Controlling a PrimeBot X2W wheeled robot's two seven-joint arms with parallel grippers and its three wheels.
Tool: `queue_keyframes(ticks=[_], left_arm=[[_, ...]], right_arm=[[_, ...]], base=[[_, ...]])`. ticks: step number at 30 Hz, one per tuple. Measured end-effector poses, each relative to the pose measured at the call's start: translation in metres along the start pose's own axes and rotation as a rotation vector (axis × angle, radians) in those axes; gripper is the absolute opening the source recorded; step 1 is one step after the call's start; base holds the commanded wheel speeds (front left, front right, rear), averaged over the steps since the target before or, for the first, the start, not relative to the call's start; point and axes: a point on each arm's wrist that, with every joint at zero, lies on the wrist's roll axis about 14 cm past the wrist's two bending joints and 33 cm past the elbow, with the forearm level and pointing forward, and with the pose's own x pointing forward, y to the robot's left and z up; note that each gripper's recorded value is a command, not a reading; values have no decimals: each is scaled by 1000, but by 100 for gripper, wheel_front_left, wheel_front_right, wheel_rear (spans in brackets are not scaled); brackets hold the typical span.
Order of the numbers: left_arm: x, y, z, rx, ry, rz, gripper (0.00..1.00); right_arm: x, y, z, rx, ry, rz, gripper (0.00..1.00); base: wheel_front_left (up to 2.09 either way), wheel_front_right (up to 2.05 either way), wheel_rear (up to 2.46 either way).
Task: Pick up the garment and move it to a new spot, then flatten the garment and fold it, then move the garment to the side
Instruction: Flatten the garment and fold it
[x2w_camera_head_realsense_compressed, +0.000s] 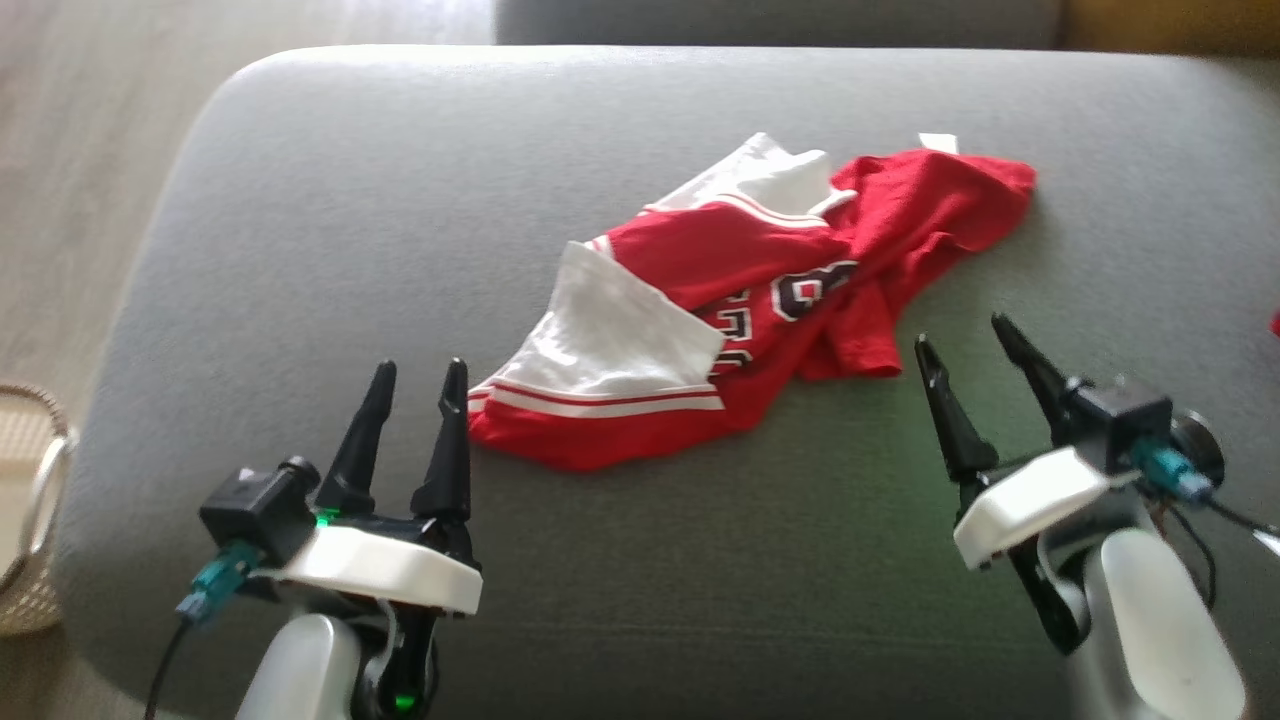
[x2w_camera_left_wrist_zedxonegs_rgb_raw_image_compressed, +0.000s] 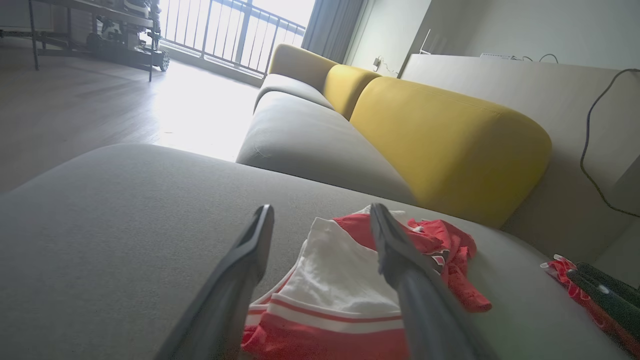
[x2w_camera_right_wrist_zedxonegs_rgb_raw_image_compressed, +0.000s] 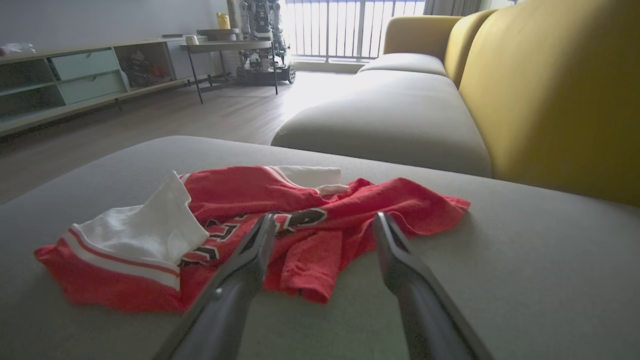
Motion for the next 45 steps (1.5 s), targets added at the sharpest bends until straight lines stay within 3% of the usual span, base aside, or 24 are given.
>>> queue_keyframes(ticks=[7,14,23,29,41,42,44,45], left_arm=[[16,-19,-31,19,91,-65,100],[64,-32,-63,135,174,-138,100],[114,-19,-113,289,344,-147,100],[123,-13,-141,315,427,-135,100],[133,4,-151,378,462,-94,100],[134,4,-151,379,461,-94,94],[134,3,-150,376,456,-102,2],[134,3,-150,376,456,-102,0]], right_arm=[[-17,-26,5,46,-24,-81,100],[-26,-48,-10,48,9,-143,100],[-31,-81,-22,52,25,-234,100],[-39,-94,-35,55,56,-276,100],[-39,-99,-41,60,63,-292,100],[-39,-99,-42,61,65,-292,100],[-39,-99,-43,62,68,-291,100],[-39,-99,-44,63,70,-291,100]], base=[[0,0,0],[0,0,0],[0,0,0],[0,0,0],[0,0,0],[0,0,0],[0,0,0],[0,0,0]])
